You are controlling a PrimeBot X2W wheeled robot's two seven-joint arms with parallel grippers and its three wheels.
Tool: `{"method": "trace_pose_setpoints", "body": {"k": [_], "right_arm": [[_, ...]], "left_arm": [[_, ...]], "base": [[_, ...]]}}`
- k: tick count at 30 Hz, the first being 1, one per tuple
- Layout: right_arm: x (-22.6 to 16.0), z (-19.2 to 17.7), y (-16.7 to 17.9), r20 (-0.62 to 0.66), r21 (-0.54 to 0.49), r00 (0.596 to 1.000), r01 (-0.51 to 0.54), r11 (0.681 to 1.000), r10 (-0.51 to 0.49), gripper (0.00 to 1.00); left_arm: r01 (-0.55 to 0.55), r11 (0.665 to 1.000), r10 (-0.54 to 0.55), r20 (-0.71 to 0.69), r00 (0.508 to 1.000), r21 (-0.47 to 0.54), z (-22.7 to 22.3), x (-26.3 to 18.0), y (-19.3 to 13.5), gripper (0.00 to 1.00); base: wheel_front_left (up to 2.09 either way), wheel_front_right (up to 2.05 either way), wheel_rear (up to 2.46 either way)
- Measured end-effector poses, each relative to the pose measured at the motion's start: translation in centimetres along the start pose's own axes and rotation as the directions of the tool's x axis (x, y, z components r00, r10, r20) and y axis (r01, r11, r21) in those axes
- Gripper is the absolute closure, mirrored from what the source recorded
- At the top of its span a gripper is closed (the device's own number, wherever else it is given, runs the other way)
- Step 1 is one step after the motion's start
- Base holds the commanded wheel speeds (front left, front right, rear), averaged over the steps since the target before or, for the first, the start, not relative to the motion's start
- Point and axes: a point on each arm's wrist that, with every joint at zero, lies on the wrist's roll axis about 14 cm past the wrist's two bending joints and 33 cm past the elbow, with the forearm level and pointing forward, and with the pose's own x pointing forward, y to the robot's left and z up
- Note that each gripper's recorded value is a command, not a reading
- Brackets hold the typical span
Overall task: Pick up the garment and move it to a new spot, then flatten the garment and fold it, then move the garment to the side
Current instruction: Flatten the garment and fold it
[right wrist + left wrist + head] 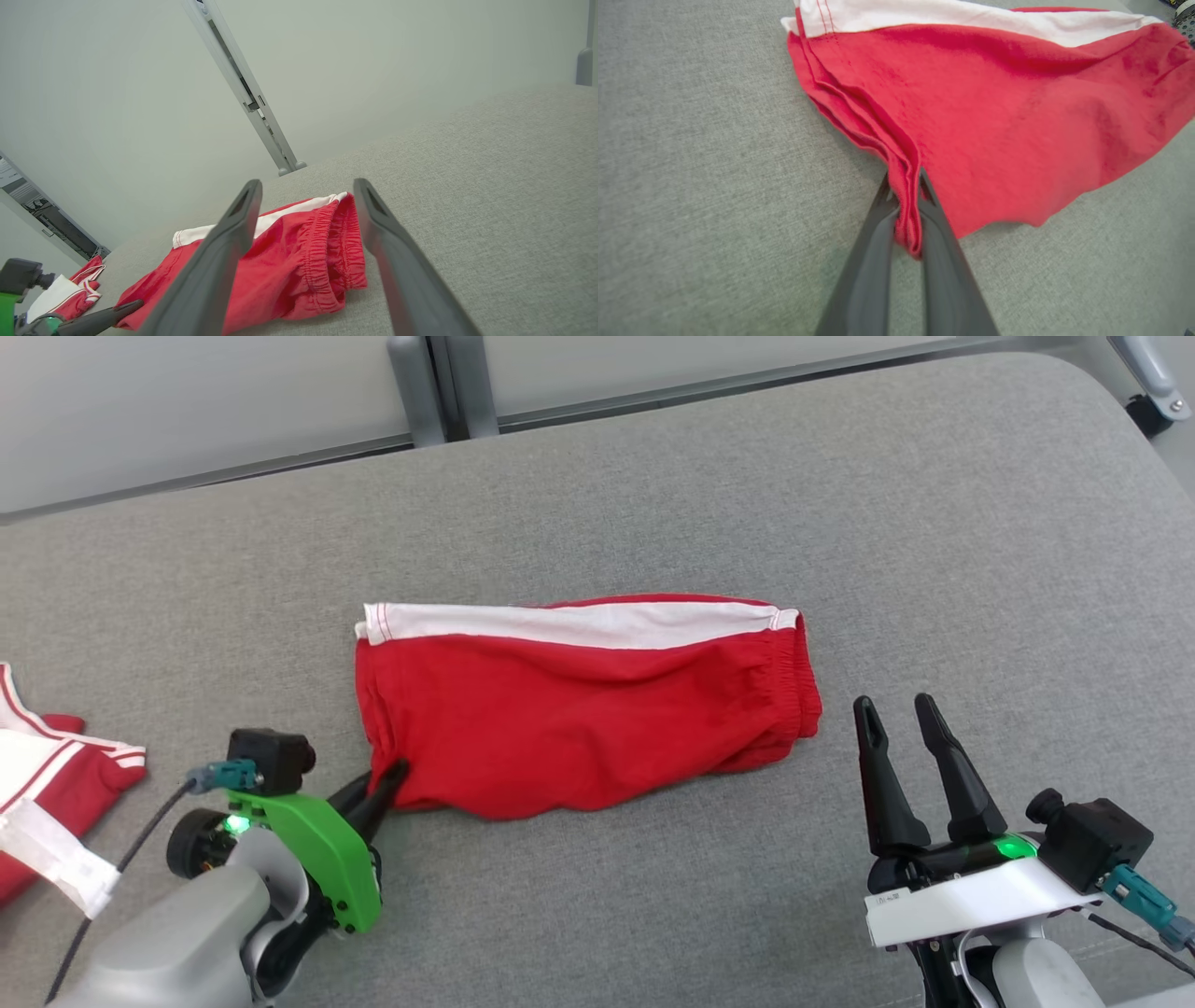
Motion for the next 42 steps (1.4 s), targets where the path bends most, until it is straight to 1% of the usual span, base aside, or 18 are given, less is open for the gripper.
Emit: {"method": "trace_pose_setpoints", "body": {"k": [7, 10, 11, 12, 13, 17, 19, 20, 21, 22, 29, 32, 36, 38, 42], "right_arm": [[-0.4, 0.0, 0.1, -0.009, -0.001, 1.000, -0.004, 1.000, 0.004, 0.00], [-0.3, -0.1, 0.2, -0.013, -0.002, 1.000, -0.008, 1.000, 0.008, 0.00], [-0.3, -0.2, 0.4, -0.018, -0.003, 1.000, -0.015, 1.000, 0.015, 0.00], [-0.2, -0.3, 0.6, -0.021, -0.003, 1.000, -0.021, 1.000, 0.021, 0.00], [-0.2, -0.3, 0.8, -0.024, -0.003, 0.999, -0.027, 1.000, 0.027, 0.00], [0.1, -0.1, 1.1, -0.020, -0.007, 0.999, -0.038, 0.999, 0.038, 0.00], [0.3, 0.2, 1.0, -0.012, -0.020, 0.999, -0.044, 0.999, 0.044, 0.00], [0.4, 0.4, 1.1, -0.009, -0.028, 0.999, -0.049, 0.998, 0.049, 0.00], [0.5, 0.5, 1.2, -0.006, -0.035, 0.998, -0.056, 0.998, 0.056, 0.00], [0.6, 0.7, 1.3, -0.001, -0.042, 0.998, -0.061, 0.997, 0.061, 0.00], [1.0, 1.9, 1.9, 0.026, -0.070, 0.996, -0.085, 0.994, 0.087, 0.00], [1.1, 2.2, 2.1, 0.033, -0.073, 0.995, -0.090, 0.993, 0.092, 0.00], [1.1, 2.2, 2.5, 0.032, -0.091, 0.993, -0.106, 0.990, 0.109, 0.00], [1.0, 2.4, 2.7, 0.035, -0.103, 0.993, -0.112, 0.988, 0.116, 0.00], [0.6, 2.2, 3.0, 0.025, -0.116, 0.992, -0.121, 0.986, 0.125, 0.00]], "left_arm": [[-0.019, 0.999, 0.019, -0.010, 1.000, -0.036, -2.0, -1.2, -0.5, 1.00], [-0.027, 0.999, 0.028, 0.014, 1.000, -0.046, -1.7, -1.4, -0.6, 1.00], [-0.039, 0.998, 0.041, 0.025, 0.999, -0.051, -1.5, -1.5, -0.4, 0.84], [-0.048, 0.998, 0.050, 0.036, 0.998, -0.050, -1.3, -1.5, -0.3, 0.20], [-0.059, 0.997, 0.061, 0.049, 0.997, -0.048, -1.0, -1.6, -0.2, 0.00], [-0.091, 0.994, 0.096, 0.111, 0.989, -0.056, 0.6, -1.8, 0.1, 0.00], [-0.124, 0.992, 0.128, 0.166, 0.978, -0.034, 2.3, -2.0, 0.6, 0.00], [-0.141, 0.989, 0.147, 0.217, 0.965, -0.042, 3.9, -2.2, 0.9, 0.00], [-0.151, 0.987, 0.160, 0.272, 0.949, -0.053, 5.7, -2.5, 0.9, 0.00], [-0.165, 0.985, 0.170, 0.318, 0.933, -0.043, 7.0, -3.0, 1.0, 0.00], [-0.282, 0.958, 0.268, 0.497, 0.825, -0.049, 10.1, -7.4, 2.3, 0.00], [-0.334, 0.940, 0.312, 0.578, 0.754, -0.071, 11.5, -9.9, 2.9, 0.00], [-0.402, 0.912, 0.354, 0.650, 0.673, -0.081, 12.4, -12.8, 3.4, 0.00], [-0.425, 0.899, 0.377, 0.678, 0.631, -0.104, 12.4, -14.4, 3.5, 0.00], [-0.458, 0.882, 0.399, 0.688, 0.606, -0.108, 10.9, -16.3, 3.4, 0.00]], "base": [[0.00, 0.00, 0.00], [0.00, 0.00, 0.00], [0.00, 0.00, 0.00], [0.00, 0.00, 0.00], [0.00, 0.00, 0.00], [0.00, 0.00, 0.00], [0.00, 0.00, 0.00], [0.00, 0.00, 0.00], [0.00, 0.00, 0.00], [0.00, 0.00, 0.00], [0.00, 0.00, 0.00], [0.00, 0.00, 0.00], [0.00, 0.00, 0.00], [0.00, 0.00, 0.00], [0.00, 0.00, 0.00]]}}
